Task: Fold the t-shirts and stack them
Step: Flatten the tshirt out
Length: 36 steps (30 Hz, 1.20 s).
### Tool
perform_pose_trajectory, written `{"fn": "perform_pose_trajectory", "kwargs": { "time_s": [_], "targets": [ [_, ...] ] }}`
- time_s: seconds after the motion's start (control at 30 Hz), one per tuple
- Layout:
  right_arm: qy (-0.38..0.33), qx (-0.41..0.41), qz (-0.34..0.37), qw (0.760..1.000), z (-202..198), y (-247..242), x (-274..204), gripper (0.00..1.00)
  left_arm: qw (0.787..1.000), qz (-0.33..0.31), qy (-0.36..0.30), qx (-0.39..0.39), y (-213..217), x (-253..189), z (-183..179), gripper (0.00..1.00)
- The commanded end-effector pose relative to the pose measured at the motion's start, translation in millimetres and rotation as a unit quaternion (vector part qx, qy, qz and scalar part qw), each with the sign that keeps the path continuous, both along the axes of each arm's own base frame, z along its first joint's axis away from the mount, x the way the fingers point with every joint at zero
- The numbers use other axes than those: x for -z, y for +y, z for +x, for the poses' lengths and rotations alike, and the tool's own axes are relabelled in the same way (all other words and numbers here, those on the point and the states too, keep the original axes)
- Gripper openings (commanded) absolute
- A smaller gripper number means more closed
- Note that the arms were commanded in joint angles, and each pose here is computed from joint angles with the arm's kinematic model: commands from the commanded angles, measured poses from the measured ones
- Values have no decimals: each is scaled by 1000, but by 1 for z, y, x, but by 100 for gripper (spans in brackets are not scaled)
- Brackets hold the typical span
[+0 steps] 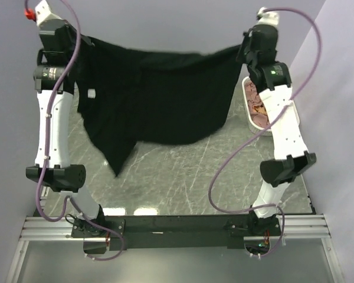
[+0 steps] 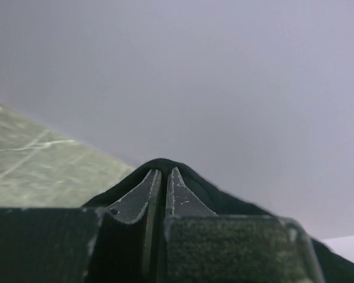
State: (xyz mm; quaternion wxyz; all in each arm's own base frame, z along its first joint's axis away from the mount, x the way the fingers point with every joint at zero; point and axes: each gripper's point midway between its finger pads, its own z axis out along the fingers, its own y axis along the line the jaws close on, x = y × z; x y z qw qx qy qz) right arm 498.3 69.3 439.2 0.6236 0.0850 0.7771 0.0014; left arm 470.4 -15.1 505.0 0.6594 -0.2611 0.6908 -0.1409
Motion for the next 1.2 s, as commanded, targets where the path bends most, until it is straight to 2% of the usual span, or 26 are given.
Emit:
{"fn": "perform_pose_trajectory", "kwargs": {
  "time_s": [0.0,0.03,0.07,0.1,0.13,0.17,0.23,0.27,0.33,0.37,0.4,0.43,0.47,0.53,0.57,0.63,0.67,0.7,0.83,0.9,0.97,1.03,1.07,1.1,1.13,1.17],
  "targets": [
    [-102,62,0,993,-37,-35,-70,0,985,-65,-143,78,-13,-92,-36,3],
    [-126,71,2,989,-47,-40,-80,0,970,-64,-214,99,-9,-131,-61,3],
    [-220,75,18,972,-85,-51,-136,0,970,-66,-208,107,-10,-119,-58,4],
    [-202,73,3,977,-81,-50,-104,0,966,-58,-225,113,-10,-126,-66,3],
    [-225,59,1,973,-93,-49,-109,0,960,-39,-253,116,-11,-141,-88,4],
    [-248,57,-7,967,-111,-53,-111,0,962,-32,-241,125,-14,-128,-87,4],
    [-241,49,-11,969,-121,-53,-100,0,960,-10,-245,135,-18,-126,-106,6],
    [-232,44,-27,971,-132,-55,-94,0,967,-13,-212,140,-20,-98,-99,6],
    [-181,37,-41,982,-131,-54,-47,0,971,-15,-197,135,-19,-83,-120,6],
    [-146,13,-46,988,-135,-47,-12,0,980,-28,-146,131,-18,-39,-111,7],
    [-127,1,-47,991,-138,-44,7,0,984,-39,-123,126,-17,-18,-114,7],
    [-104,-10,-50,993,-140,-41,29,0,985,-45,-117,122,-17,-8,-131,7],
    [-60,-20,-29,998,-146,-36,73,0,989,-59,-62,117,-16,45,-126,8],
    [-5,-51,-11,999,-153,-24,122,0,992,-81,-18,100,-15,93,-145,9],
    [45,-50,22,997,-163,-19,170,0,990,-99,48,89,-13,158,-146,10],
    [96,-60,88,990,-179,-5,214,0,983,-129,102,77,-15,212,-166,11],
    [136,-57,104,984,-194,-3,254,0,975,-141,159,66,-15,265,-176,11],
    [157,-64,125,978,-203,2,272,0,967,-153,196,53,-15,293,-189,12],
    [213,-49,170,961,-240,5,329,0,948,-158,274,15,-9,365,-232,14],
    [241,-38,167,955,-252,1,350,2,949,-175,261,31,-18,360,-233,20],
    [253,-44,172,951,-254,5,347,10,947,-184,264,20,-17,359,-237,23],
    [283,-18,174,943,-260,0,354,18,940,-185,287,4,-13,364,-242,28],
    [287,-10,173,942,-260,-2,351,22,938,-186,294,0,-12,365,-245,36],
    [295,-4,171,940,-261,-3,353,31,936,-185,301,-7,-11,365,-248,59],
    [306,6,169,937,-266,-6,356,35,938,-181,297,-15,-7,359,-249,75],
    [306,13,165,937,-266,-9,355,42,936,-178,303,-19,-7,358,-254,86]
  ]
}}
